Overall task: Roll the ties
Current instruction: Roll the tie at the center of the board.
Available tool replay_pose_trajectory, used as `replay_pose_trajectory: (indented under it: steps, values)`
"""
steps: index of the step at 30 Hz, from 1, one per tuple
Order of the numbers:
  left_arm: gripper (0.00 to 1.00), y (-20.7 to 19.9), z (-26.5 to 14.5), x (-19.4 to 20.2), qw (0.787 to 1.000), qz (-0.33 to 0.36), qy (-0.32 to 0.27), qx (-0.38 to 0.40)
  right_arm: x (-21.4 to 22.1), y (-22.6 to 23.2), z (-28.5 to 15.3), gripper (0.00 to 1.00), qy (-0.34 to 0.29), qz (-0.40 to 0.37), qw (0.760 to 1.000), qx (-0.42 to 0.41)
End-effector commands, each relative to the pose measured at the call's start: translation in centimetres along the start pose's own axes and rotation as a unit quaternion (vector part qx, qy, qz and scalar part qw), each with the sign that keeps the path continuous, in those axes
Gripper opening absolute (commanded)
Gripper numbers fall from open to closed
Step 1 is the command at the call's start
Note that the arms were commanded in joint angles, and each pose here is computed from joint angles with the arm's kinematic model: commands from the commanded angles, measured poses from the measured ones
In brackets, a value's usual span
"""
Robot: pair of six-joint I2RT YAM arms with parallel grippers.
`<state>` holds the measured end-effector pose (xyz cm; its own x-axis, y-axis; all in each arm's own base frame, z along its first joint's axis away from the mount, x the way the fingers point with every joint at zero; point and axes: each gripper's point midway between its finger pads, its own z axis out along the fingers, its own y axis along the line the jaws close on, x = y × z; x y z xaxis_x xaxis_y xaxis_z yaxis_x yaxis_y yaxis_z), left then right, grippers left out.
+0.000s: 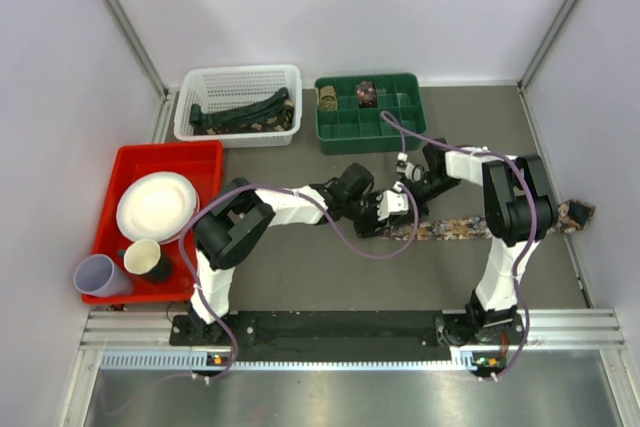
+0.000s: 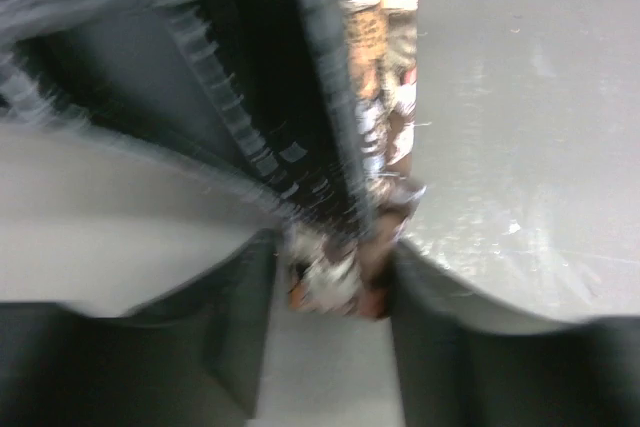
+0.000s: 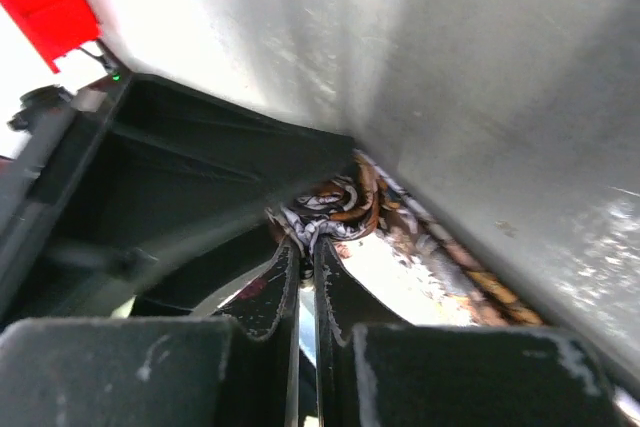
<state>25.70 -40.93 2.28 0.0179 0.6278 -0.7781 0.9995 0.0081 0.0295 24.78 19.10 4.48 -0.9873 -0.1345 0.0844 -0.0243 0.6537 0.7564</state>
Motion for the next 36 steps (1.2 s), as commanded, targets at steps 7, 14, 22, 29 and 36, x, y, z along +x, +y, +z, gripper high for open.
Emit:
replay_pose_trajectory:
  steps: [7,14,22,29,36]
  values:
    - [0.7,-2.2,-0.7,5.6,0.994,-0.103,0.017,0.038,-0.2,-6.5,0.1,0.0,0.0,-0.019,0.994,0.11]
    - [0.73,-2.3,0.7,3.5,0.992,-0.09,-0.064,0.059,-0.4,-7.8,-0.2,0.0,0.0,-0.013,0.989,0.146]
    - [0.72,-2.2,2.4,2.5,0.989,-0.084,-0.104,0.067,-1.0,-8.2,-0.3,0.0,-0.01,0.001,0.98,0.2]
    - [0.45,-2.9,3.3,3.1,0.992,-0.062,-0.087,0.066,-1.7,-7.6,0.3,0.0,-0.009,0.001,0.984,0.176]
    - [0.22,-2.9,1.0,6.7,0.995,-0.06,0.061,0.051,-2.5,-3.9,-0.8,0.22,-0.015,-0.023,0.995,0.098]
